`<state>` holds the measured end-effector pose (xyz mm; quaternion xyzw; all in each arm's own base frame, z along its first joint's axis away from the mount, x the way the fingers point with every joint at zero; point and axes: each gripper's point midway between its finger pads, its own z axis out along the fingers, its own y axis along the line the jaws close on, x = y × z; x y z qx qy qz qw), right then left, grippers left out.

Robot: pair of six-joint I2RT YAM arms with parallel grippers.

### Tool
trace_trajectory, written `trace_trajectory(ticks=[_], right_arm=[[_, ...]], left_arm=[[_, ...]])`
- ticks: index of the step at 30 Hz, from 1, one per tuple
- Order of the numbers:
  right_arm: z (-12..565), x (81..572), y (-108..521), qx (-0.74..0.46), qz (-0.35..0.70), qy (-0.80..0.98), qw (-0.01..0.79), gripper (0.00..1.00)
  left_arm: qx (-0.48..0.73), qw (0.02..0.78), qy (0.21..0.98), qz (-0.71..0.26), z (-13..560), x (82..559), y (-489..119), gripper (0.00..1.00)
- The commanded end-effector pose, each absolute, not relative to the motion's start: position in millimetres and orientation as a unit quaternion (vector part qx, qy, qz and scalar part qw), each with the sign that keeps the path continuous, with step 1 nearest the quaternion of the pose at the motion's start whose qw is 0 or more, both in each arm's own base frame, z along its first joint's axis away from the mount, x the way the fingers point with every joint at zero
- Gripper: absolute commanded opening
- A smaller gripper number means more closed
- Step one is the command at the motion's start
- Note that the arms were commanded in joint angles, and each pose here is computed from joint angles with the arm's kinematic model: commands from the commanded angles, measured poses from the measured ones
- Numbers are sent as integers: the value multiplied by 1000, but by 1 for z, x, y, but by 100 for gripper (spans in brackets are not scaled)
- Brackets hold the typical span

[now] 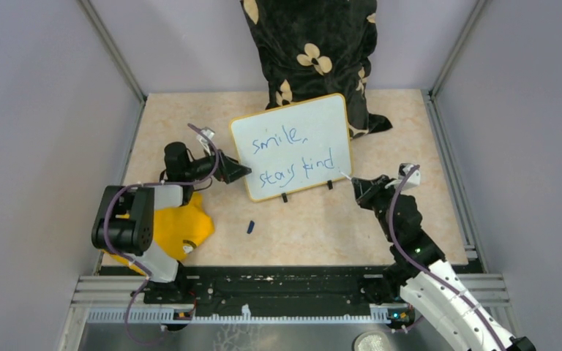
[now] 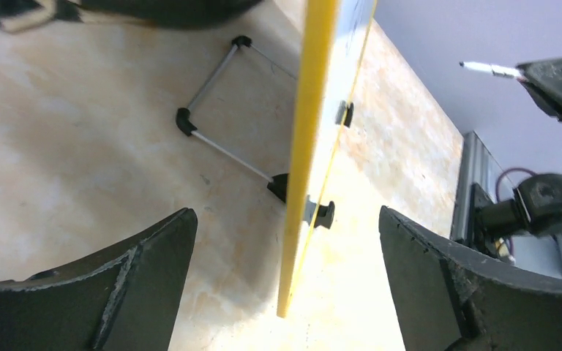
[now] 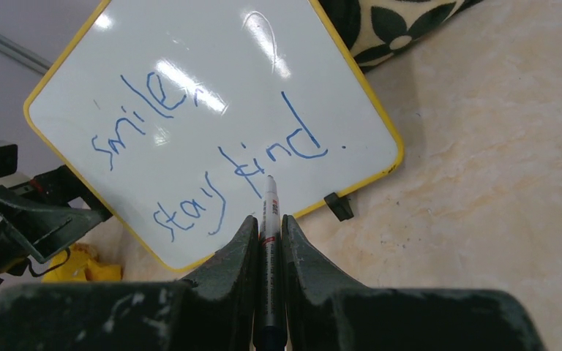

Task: Write a sentence on the whiteboard
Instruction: Write a sentence on the whiteboard, then close the whiteboard marker at the center of the board.

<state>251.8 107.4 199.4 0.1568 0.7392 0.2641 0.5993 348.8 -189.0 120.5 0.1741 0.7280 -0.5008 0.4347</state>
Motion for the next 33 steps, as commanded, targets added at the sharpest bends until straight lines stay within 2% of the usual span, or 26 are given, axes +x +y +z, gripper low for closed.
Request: trace_trajectory(ticks=[1,5,7,10,13,19,21,23,26,29,33], right_arm=[[233,249,109,160,294,713,616,0],[240,246,116,136,303,716,614,0],[242,245,120,128,310,718,610,0],[242,243,125,117,318,722,602,0],[239,243,127,108,311,734,593,0],[239,242,117,89,270,748,600,0],[238,239,111,90,256,751,602,0],[236,235,107,91,247,755,600,0],[235,230,103,89,244,756,601,0],[234,228,101,88,238,759,599,0],[232,227,100,83,233,763,597,0]], left_arm=[[122,463,761,-438,138,355,-165,99],[32,506,806,-306,162,364,-118,99],[-68,506,832,-218,161,364,-80,99],[-227,509,820,-128,159,349,-31,99],[-277,547,775,-152,181,333,-24,99],[-219,577,759,-208,206,308,-50,99],[-157,563,774,-244,203,296,-74,99],[-149,542,787,-254,193,288,-80,99],[-188,506,804,-248,172,281,-77,99],[-276,437,825,-226,144,271,-67,99],[-198,386,865,-251,146,259,-90,99]])
